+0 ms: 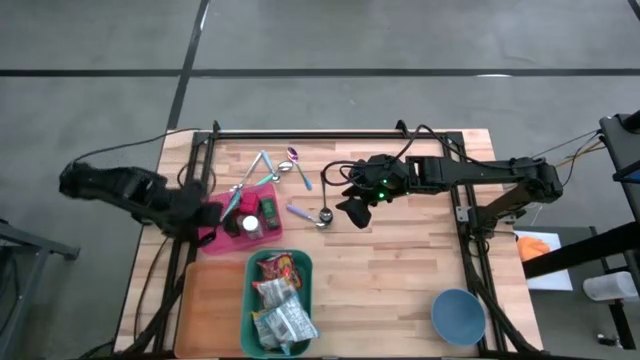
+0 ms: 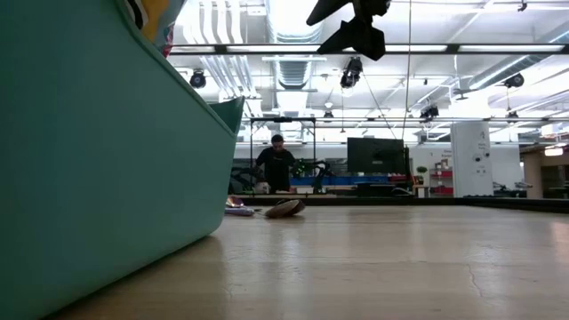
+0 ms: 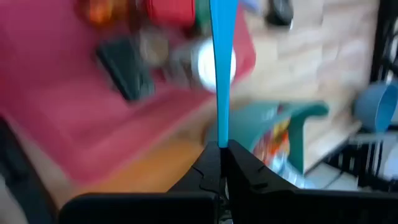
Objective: Pick & Place Food Item
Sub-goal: Put the blue and black spoon into the orange bin
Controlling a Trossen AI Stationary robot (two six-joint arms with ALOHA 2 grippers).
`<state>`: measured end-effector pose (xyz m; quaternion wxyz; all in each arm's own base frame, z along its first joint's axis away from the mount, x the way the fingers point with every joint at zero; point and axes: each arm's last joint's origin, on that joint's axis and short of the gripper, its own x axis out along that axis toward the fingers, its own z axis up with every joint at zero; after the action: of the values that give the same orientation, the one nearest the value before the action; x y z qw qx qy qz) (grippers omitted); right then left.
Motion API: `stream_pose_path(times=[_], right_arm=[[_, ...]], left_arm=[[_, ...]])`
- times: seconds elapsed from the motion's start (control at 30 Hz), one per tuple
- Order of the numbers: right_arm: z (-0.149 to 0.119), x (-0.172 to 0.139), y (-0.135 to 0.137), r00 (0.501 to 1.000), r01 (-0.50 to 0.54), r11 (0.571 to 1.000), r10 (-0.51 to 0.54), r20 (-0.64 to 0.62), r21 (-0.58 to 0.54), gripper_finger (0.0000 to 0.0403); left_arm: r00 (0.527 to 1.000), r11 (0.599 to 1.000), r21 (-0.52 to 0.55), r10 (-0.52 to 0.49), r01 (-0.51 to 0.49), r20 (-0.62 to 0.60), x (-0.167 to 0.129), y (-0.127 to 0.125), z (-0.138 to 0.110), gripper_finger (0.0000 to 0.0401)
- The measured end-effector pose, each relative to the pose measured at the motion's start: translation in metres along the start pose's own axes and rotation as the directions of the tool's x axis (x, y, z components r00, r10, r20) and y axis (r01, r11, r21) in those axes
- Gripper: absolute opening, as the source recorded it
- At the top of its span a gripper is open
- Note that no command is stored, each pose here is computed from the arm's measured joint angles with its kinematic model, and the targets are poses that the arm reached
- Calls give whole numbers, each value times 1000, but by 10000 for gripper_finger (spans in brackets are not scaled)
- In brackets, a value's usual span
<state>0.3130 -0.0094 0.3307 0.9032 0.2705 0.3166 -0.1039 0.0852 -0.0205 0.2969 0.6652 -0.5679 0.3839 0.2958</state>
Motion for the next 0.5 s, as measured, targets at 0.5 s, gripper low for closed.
stream_pose_path(times=[0.5], right_arm=[[0,0,0,1000,0,1000,0,0,0,233]], left_arm=[[977,974,-118,182,-195,-113,15,-6,-82,3]])
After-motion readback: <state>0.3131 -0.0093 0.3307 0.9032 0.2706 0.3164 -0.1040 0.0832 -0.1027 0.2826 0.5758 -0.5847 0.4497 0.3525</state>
